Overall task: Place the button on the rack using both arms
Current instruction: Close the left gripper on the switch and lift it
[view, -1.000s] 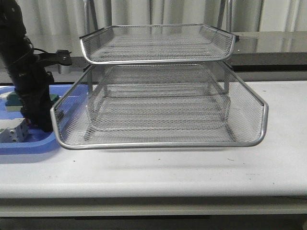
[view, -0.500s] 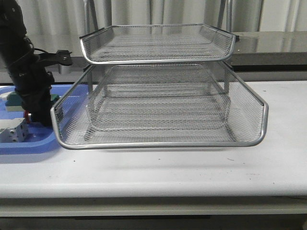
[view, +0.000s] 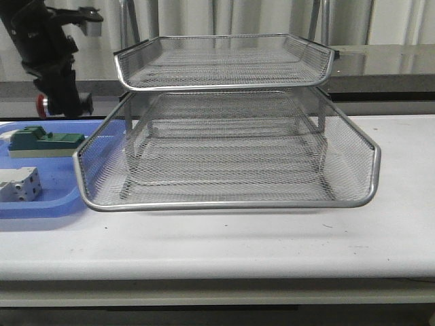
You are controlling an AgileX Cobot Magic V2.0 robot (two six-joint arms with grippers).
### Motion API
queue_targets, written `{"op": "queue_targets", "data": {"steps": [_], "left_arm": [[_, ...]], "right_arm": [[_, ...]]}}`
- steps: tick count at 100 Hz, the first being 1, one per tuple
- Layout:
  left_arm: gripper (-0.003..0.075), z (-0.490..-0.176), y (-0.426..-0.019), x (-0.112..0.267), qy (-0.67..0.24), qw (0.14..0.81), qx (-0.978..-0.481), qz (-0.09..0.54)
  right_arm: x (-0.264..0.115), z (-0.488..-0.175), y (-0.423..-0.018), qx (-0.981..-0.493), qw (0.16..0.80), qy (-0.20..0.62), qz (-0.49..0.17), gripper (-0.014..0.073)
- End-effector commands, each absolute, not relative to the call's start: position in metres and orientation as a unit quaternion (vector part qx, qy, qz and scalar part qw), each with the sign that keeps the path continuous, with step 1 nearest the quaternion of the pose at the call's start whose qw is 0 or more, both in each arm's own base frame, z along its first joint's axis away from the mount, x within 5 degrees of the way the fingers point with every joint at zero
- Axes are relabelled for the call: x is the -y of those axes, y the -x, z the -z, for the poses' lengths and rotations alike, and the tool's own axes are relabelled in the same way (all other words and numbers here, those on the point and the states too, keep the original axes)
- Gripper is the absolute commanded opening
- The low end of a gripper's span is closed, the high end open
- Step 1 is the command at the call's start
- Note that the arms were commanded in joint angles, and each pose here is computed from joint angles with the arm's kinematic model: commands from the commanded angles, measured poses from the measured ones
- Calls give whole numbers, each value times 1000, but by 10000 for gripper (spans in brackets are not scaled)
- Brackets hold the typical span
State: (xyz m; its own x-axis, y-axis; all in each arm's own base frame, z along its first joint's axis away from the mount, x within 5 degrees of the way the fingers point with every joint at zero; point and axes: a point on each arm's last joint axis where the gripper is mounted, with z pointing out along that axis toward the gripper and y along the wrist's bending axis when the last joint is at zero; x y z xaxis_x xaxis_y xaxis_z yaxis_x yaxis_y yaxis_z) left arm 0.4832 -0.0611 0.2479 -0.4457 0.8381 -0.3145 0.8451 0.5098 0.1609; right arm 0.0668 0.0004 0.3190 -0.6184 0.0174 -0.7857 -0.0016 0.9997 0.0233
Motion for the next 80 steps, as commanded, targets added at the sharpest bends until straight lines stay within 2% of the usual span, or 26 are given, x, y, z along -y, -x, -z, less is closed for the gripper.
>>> {"op": "queue_targets", "data": {"steps": [1,50,80], "left_arm": [[-20,-313,-466,63,-477,236,-847,0],[-20,-410,-402,60,-453,323,-831,-27],[-20,-422,-341,85,-488,314,-814,-1]], "right_arm": [[1,-333,-70,-881,474,-1,-5,-109],[1,-333,-70,-881,474,-1,-5,-109],[1,-333,-70,-881,474,-1,-5,-109]]}}
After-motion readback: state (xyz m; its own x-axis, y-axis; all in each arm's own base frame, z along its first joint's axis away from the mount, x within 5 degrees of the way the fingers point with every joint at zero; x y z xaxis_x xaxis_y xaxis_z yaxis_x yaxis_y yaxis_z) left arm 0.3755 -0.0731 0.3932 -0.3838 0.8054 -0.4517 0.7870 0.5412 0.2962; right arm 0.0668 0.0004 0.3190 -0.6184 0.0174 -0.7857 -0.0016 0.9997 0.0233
